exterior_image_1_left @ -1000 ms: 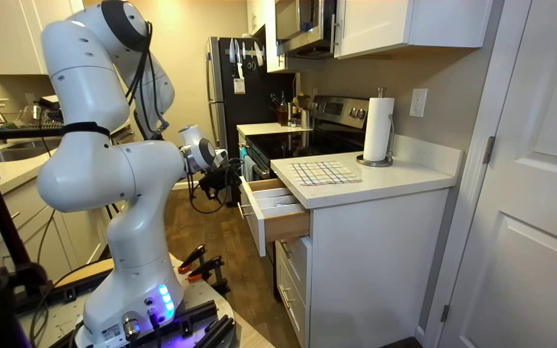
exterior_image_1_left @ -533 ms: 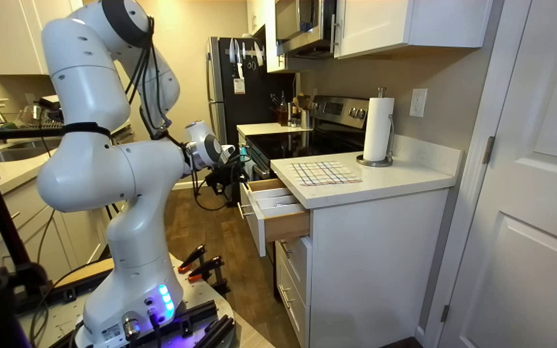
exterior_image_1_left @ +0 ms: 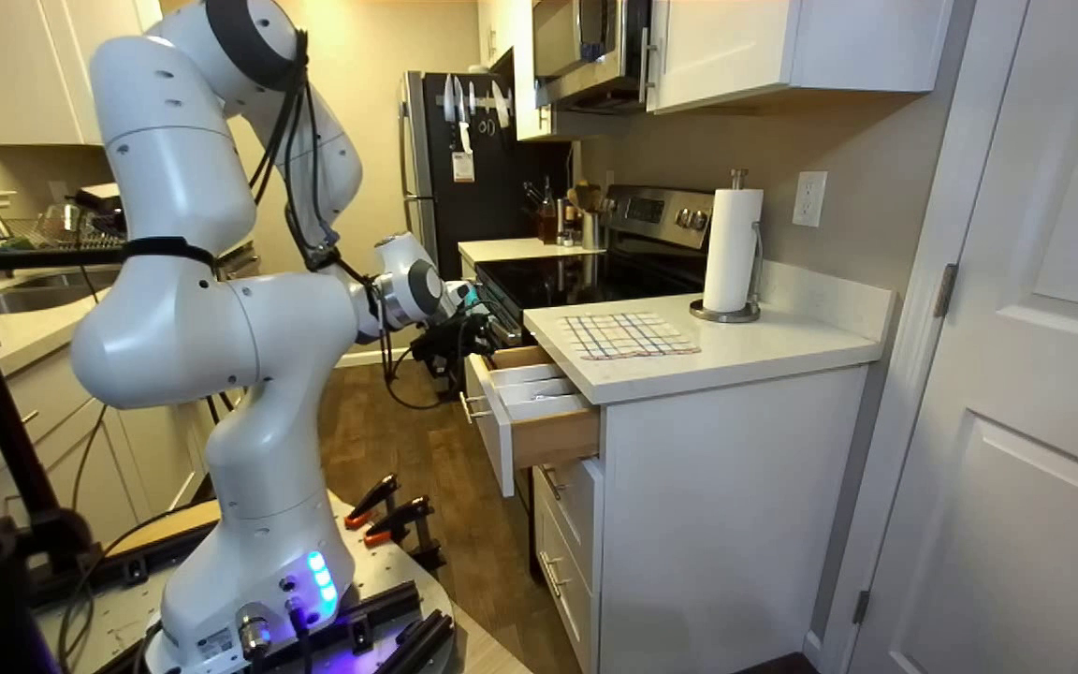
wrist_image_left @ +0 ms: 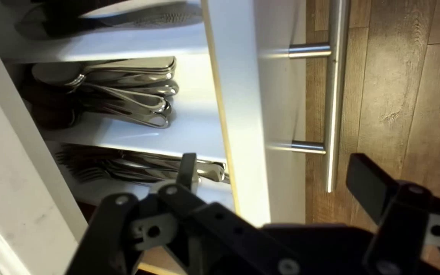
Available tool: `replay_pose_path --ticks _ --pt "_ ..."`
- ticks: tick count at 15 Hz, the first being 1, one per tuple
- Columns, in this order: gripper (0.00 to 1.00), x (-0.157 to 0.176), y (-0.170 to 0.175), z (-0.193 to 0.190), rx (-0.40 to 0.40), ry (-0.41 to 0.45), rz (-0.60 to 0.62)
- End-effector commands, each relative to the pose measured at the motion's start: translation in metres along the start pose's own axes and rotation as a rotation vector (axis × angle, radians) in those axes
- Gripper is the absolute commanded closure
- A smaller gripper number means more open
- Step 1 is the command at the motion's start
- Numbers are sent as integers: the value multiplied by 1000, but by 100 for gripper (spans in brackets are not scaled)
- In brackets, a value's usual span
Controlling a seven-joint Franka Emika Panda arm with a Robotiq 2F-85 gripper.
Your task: Open the top right drawer
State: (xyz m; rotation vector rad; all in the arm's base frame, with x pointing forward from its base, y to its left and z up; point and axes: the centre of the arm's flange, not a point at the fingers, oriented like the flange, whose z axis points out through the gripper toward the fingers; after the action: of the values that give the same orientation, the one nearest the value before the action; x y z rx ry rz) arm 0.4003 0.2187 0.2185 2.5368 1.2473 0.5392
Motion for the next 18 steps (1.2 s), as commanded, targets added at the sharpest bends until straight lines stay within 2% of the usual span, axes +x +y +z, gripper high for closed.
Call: replay_pose_path --ticks 1,11,18 --pt "0 -4 -10 16 40 -15 -10" --pt "0 3 -70 19 153 -11 -85" --pt "0 18 -118 -13 191 35 -177"
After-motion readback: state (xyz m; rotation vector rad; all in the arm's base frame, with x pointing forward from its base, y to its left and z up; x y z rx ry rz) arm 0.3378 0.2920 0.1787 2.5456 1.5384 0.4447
